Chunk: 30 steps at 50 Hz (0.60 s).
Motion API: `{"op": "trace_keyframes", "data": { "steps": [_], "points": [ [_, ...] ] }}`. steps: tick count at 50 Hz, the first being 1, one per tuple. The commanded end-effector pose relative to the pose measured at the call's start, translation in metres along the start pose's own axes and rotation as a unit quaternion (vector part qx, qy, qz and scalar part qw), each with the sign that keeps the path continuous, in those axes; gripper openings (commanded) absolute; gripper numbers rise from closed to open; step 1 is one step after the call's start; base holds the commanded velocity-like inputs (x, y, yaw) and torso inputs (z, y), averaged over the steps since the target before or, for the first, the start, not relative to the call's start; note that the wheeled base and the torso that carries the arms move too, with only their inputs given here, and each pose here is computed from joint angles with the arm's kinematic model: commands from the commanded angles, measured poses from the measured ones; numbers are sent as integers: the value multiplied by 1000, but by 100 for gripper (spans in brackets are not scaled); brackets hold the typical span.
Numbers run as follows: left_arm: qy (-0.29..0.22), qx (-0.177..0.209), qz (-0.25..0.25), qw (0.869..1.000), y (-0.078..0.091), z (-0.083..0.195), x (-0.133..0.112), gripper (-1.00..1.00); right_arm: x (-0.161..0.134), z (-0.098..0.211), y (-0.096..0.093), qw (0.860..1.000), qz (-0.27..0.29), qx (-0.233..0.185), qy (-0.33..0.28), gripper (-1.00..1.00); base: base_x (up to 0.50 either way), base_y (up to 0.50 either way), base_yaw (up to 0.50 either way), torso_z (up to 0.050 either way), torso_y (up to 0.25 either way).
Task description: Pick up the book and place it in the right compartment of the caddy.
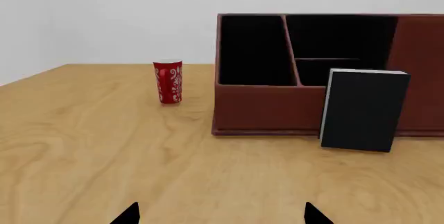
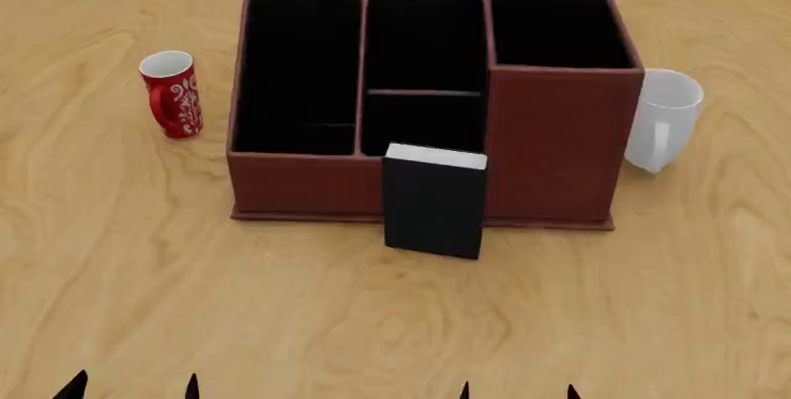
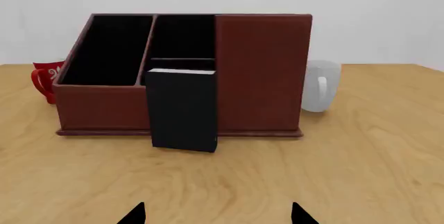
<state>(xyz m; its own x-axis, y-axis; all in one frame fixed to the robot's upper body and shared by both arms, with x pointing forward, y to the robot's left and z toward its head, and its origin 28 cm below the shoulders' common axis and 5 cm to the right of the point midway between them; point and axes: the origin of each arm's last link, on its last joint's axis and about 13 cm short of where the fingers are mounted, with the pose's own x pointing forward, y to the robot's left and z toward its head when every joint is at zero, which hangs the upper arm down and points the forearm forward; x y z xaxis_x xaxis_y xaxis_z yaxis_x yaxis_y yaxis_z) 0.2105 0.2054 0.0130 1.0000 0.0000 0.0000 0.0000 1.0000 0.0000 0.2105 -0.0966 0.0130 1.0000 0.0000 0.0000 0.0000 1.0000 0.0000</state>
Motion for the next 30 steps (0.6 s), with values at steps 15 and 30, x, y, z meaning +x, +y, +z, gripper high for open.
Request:
{"op": "trace_keyframes", "data": {
  "steps": [15,30],
  "points": [
    [-158,29,5,987,6,124,11,100,1,132,-14,993,-13,-10,-121,100,0,0,0,40,0],
    [-151,48,8,987,7,117,13,100,-6,122,-15,994,11,-20,-105,100,0,-133,0,50,0]
  ]
}}
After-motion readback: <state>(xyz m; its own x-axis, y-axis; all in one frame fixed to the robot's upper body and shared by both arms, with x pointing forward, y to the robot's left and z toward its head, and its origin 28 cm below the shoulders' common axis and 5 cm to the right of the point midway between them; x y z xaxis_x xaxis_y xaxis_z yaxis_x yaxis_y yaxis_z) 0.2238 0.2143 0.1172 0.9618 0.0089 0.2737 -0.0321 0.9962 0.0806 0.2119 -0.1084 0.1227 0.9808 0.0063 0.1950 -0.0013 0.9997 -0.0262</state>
